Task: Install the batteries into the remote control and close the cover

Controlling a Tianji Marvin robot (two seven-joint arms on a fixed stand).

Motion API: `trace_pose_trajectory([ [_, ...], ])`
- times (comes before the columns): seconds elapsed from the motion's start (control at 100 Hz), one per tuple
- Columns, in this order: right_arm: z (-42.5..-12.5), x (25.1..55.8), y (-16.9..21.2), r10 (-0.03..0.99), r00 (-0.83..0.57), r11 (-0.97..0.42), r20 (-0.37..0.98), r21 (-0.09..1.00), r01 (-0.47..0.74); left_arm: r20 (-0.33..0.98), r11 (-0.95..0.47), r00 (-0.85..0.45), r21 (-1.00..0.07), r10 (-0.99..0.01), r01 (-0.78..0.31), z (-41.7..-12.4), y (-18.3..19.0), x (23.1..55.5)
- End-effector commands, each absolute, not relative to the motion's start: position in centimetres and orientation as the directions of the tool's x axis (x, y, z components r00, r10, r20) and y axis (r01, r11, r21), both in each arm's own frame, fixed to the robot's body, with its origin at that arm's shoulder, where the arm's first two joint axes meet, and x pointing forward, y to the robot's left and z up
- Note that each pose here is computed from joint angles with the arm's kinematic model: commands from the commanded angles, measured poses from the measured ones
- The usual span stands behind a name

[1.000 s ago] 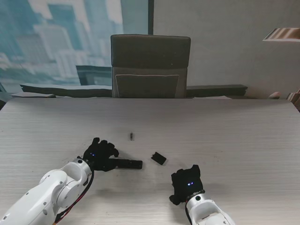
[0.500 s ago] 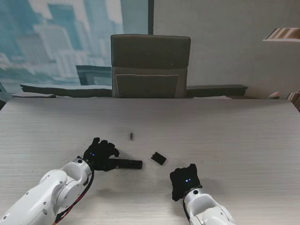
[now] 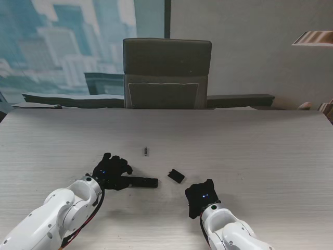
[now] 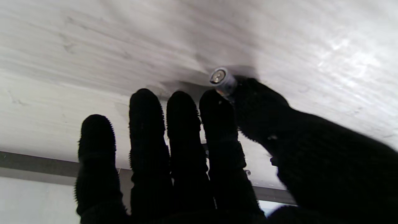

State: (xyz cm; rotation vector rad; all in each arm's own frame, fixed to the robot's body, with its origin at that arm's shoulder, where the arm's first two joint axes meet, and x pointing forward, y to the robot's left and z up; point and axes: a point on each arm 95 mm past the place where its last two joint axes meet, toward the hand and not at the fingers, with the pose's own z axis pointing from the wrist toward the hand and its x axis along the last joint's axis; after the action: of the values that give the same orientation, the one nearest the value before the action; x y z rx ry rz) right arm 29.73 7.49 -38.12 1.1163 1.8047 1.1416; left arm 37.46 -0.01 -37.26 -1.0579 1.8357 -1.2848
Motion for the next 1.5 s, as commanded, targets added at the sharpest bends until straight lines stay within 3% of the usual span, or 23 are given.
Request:
trace_pose_trajectory([
  [0.0,-40.1,29.7,6.6,0.921,-0.367,0.264,-0.130,0.901,0.344,-0.056,0.196,-0.462,-0.946,-0.885,-0.260,-37.4,-0.2,37.3],
  [0.83,-39.5,32.9,8.5,0.871,-0.492,0.171,-0.007,0.942,0.290,-0.070,0.208,-0.469,-0.946,-0.881,-0.249,-37.4,-0.2,37.2],
  [1.49,-35.4,36.3,11.4,0.814,-0.579,0.070,0.045,0.982,0.175,-0.071,0.217,-0.486,-0.944,-0.871,-0.251,-37.2,-0.3,37.0],
])
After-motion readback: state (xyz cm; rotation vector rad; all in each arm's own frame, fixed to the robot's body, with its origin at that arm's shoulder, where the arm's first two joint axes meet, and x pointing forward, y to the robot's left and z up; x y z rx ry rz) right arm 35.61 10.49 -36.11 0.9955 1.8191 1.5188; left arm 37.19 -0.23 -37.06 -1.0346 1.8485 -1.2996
